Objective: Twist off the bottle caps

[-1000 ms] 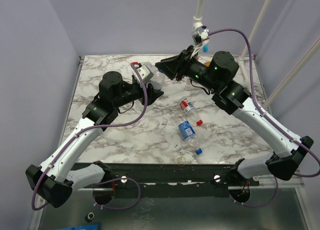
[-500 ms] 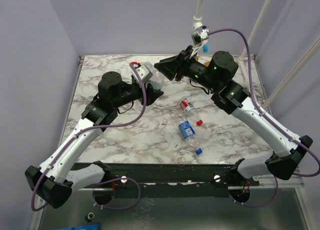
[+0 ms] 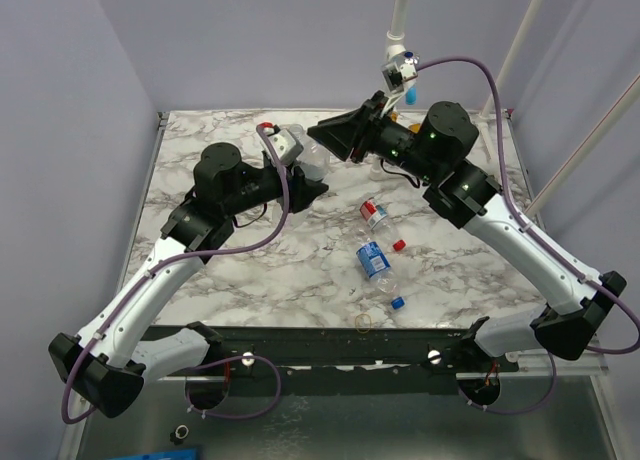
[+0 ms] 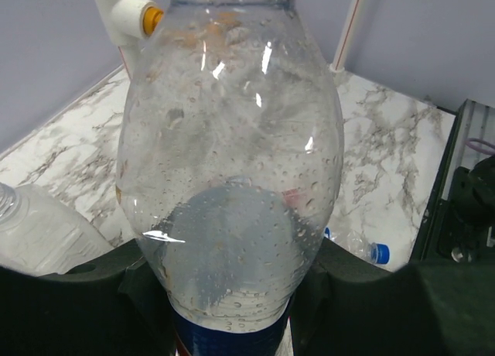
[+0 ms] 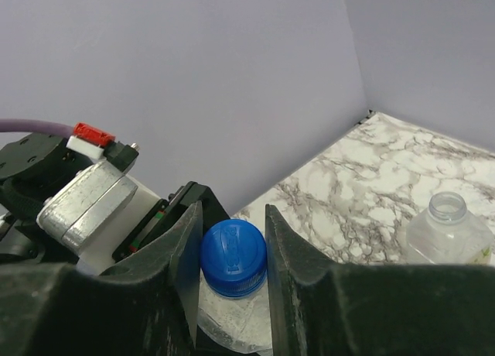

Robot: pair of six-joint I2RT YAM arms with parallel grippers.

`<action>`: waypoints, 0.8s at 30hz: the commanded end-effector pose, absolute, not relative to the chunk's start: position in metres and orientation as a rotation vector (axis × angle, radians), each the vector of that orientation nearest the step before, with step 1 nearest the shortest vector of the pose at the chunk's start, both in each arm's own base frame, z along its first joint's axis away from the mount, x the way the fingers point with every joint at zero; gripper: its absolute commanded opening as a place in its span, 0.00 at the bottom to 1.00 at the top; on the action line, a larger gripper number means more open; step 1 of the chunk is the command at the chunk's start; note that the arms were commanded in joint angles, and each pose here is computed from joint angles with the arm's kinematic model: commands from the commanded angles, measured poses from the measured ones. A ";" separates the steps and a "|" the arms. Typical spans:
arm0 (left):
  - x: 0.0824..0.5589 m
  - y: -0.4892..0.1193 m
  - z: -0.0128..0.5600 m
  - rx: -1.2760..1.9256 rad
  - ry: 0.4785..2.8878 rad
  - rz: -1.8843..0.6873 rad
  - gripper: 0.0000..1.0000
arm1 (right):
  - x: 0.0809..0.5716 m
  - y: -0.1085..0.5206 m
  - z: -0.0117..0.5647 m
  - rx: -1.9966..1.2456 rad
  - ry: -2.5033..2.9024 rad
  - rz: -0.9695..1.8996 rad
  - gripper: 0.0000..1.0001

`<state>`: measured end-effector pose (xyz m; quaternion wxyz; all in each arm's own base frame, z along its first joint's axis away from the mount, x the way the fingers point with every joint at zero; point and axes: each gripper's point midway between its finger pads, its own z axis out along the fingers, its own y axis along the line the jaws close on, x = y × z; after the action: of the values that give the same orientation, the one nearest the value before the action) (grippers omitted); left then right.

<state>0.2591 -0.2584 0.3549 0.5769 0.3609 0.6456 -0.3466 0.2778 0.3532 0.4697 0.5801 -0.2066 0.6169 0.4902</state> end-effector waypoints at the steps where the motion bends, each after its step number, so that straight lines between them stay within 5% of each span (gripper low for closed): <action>1: 0.226 -0.270 0.397 0.912 1.385 -0.978 0.19 | 0.240 0.350 0.506 -0.639 1.258 1.225 0.00; 11: 0.151 -0.280 0.423 1.111 1.302 -1.391 0.19 | 0.124 0.332 0.515 -1.159 0.861 1.443 0.01; 19: 0.143 -0.280 0.426 1.145 1.285 -1.435 0.19 | 0.117 0.329 0.508 -1.240 0.867 1.422 0.01; 20: 0.144 -0.280 0.427 1.138 1.285 -1.425 0.19 | 0.122 0.329 0.509 -1.210 0.883 1.399 0.08; 22: 0.151 -0.281 0.425 1.119 1.290 -1.393 0.19 | 0.147 0.330 0.517 -1.069 0.966 1.319 0.50; 24: 0.163 -0.281 0.420 1.088 1.300 -1.322 0.19 | 0.184 0.327 0.526 -0.873 1.066 1.207 0.80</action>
<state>0.1407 -0.2823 0.4083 0.4263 0.4754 0.5170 -0.5701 0.1519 0.3334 0.5195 0.5601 -0.4457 0.4007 0.5720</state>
